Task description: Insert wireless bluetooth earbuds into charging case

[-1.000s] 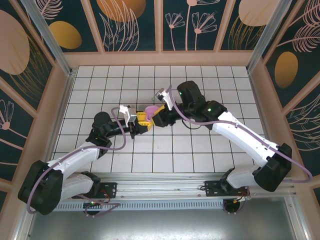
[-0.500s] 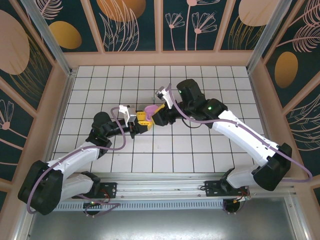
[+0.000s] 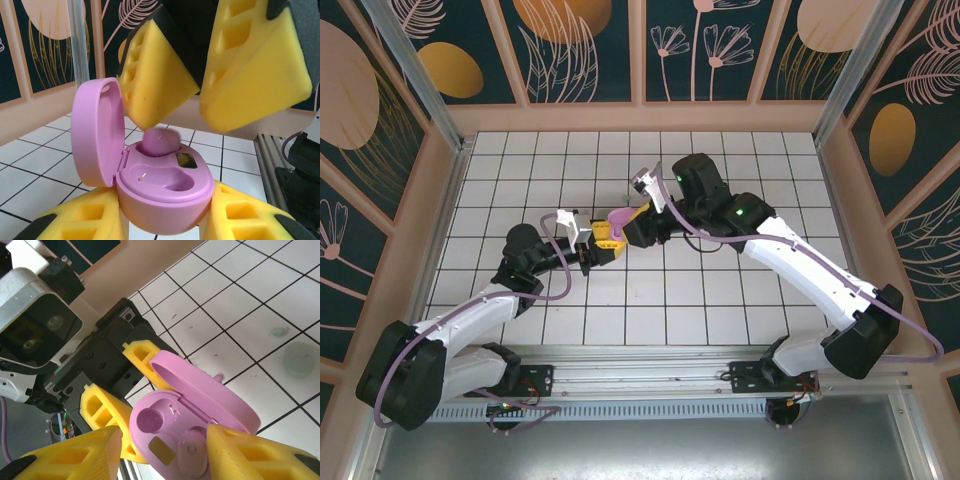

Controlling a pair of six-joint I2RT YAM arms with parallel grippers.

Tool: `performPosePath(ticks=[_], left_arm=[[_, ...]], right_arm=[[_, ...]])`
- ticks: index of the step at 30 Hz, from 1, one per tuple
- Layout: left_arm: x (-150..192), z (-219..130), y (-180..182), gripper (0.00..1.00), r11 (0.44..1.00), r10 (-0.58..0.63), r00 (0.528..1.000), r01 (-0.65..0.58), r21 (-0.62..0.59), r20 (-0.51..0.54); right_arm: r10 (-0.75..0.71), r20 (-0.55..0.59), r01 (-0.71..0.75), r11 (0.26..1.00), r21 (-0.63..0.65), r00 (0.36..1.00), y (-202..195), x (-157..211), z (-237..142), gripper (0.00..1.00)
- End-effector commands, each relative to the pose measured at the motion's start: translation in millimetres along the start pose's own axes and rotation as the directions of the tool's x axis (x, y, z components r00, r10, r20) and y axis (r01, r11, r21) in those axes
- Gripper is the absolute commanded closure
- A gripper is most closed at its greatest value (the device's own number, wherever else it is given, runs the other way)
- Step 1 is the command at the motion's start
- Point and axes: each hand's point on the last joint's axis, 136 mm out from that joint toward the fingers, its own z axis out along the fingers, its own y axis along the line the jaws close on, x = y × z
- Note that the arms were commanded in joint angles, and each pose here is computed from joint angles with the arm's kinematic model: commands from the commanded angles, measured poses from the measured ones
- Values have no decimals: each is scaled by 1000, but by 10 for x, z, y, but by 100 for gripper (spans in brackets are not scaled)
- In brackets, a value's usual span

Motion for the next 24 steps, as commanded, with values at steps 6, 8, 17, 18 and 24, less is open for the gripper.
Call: performPosePath(ticks=[6, 8, 17, 18, 24], left_arm=[[-94, -3, -200, 88, 994, 61, 998, -64, 94, 36], [-89, -6, -183, 88, 995, 60, 998, -62, 82, 35], [-72, -40, -152, 88, 997, 66, 997, -67, 42, 34], [-81, -42, -155, 88, 997, 67, 997, -68, 41, 36], [-110, -60, -156, 88, 997, 73, 997, -74, 29, 36]], right_arm=[[-39, 129, 27, 995, 96, 991, -61, -393, -204, 52], [-35, 140, 20, 994, 106, 989, -69, -405, -243, 52], [166, 297, -228, 956, 187, 940, -556, -284, -564, 57], [204, 321, -271, 945, 181, 925, -651, -257, -612, 57], [323, 366, -412, 890, 196, 873, -996, -61, -686, 60]])
